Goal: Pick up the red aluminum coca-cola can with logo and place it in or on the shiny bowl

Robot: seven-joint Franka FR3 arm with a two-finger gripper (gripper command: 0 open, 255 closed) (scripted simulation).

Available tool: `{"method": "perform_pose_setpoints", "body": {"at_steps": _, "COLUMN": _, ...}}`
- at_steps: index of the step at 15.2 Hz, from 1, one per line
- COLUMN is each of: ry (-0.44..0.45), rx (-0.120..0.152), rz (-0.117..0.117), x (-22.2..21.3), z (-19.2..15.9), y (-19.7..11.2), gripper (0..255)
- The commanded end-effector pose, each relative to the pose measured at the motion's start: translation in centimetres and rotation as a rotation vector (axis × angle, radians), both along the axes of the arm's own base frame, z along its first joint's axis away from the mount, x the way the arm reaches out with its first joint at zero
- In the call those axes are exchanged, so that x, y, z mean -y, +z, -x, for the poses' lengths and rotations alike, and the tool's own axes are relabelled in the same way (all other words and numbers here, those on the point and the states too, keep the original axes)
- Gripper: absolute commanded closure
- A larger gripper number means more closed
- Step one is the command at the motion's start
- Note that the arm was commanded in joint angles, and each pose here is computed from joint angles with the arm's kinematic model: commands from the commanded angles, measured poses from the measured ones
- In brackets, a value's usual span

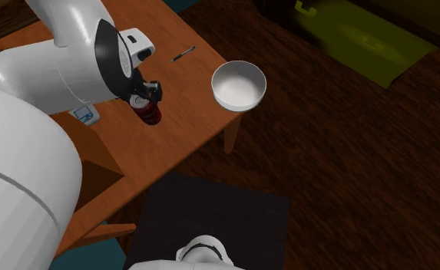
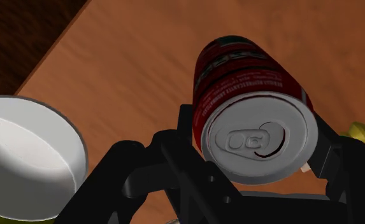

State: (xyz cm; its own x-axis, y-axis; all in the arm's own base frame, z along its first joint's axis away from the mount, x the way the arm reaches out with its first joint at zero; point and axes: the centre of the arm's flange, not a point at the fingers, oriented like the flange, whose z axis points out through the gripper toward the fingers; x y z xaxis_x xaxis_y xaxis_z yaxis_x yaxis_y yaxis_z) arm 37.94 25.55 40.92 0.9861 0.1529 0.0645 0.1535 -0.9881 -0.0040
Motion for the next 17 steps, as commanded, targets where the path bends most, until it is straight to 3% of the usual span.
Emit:
{"method": "perform_pose_setpoints", "body": {"at_steps": 1, "ry": 0.000, "rx": 0.000, "rz": 0.000, "x": 0.1, "z": -0.1, "y": 1.1, "gripper": 255}}
{"method": "perform_pose_setpoints", "body": {"at_steps": 12, "ry": 0.000, "rx": 0.000, "rz": 0.000, "x": 0.1, "z": -0.1, "y": 6.5, "gripper": 255}}
{"method": "perform_pose_setpoints", "body": {"at_steps": 17, "ry": 0.000, "rx": 0.000, "rz": 0.000, "x": 5.2, "z": -4.1, "y": 7.2, "gripper": 255}}
